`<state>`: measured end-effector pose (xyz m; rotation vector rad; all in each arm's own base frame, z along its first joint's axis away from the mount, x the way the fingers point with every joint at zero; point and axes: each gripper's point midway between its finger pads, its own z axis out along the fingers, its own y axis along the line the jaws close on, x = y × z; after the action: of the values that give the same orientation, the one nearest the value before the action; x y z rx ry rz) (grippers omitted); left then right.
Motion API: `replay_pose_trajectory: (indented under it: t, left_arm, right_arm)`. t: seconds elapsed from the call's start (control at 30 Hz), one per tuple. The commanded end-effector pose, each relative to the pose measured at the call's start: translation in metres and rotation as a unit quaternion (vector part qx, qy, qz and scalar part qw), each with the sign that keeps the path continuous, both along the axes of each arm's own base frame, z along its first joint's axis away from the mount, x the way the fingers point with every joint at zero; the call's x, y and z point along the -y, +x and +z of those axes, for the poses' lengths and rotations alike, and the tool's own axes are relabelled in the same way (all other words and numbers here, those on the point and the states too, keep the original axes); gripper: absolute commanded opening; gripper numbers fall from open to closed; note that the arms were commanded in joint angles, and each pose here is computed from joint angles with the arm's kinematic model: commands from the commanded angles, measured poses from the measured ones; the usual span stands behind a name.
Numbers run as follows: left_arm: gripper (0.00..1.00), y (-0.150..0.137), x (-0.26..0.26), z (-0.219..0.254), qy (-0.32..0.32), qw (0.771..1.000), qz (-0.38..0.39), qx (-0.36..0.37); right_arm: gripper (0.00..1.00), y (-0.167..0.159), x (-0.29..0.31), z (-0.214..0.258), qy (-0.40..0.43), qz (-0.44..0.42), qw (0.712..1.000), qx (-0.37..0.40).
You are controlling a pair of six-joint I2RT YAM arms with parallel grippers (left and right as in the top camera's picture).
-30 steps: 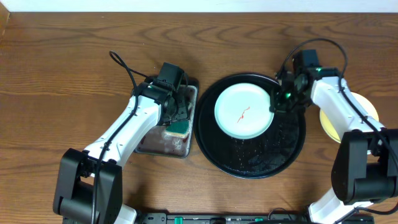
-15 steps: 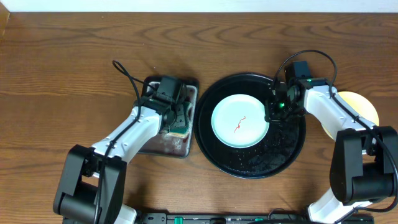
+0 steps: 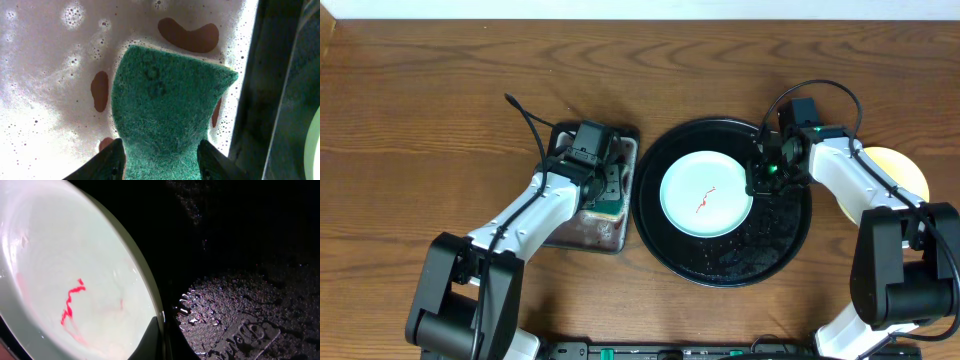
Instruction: Clean dirty plates on tray and stack at the side
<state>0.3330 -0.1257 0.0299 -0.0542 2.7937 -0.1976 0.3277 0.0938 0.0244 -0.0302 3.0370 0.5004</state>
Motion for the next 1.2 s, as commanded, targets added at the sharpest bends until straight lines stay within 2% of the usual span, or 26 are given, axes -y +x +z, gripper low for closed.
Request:
replay_pose_trajectory:
  t: [0.0, 0.13, 0.43, 0.47, 0.63, 0.67, 0.93, 1.0, 1.03, 1.17]
  left_arm:
    - [0.53, -0.005, 0.006, -0.003, -0.001, 1.0, -0.011, -0.007]
    - [0.57, -0.009, 0.013, -0.004, -0.001, 1.0, -0.02, -0.008]
    - [0.57, -0.016, 0.007, -0.032, 0.021, 0.999, -0.016, -0.046]
    - [0.53, -0.017, 0.007, -0.034, 0.022, 0.998, -0.016, -0.049]
    - [0.08, -0.015, 0.008, -0.031, 0.02, 0.999, -0.016, -0.044]
    - [0.07, -0.015, 0.008, -0.028, 0.019, 0.999, -0.016, -0.041]
    - [0.08, -0.006, -0.01, 0.017, 0.054, 0.998, 0.005, 0.016]
    - [0.27, -0.006, -0.008, 0.026, 0.045, 0.999, 0.004, 0.026]
    - [0.31, -0.007, -0.008, 0.029, 0.042, 0.999, 0.003, 0.026]
    - [0.38, -0.012, -0.007, 0.025, 0.038, 0.999, -0.001, 0.014]
  right_arm:
    - [0.01, -0.001, -0.002, -0.001, 0.002, 0.006, 1.0, 0.0]
    - [0.01, -0.001, -0.002, -0.001, 0.002, 0.006, 1.0, 0.0]
    - [0.01, -0.001, -0.002, -0.001, 0.002, 0.007, 1.0, 0.0]
    - [0.01, -0.001, -0.002, -0.001, 0.002, 0.007, 1.0, 0.0]
    - [0.01, -0.001, -0.002, -0.001, 0.002, 0.007, 1.0, 0.0]
    - [0.01, -0.001, -0.002, -0.001, 0.002, 0.007, 1.0, 0.0]
    - [0.01, -0.002, -0.002, -0.001, 0.002, 0.007, 1.0, -0.002]
    - [0.01, -0.002, -0.002, -0.001, 0.002, 0.007, 1.0, -0.001]
    - [0.01, -0.002, -0.002, -0.001, 0.002, 0.007, 1.0, -0.001]
    - [0.01, -0.002, -0.002, -0.001, 0.0, 0.007, 1.0, -0.001]
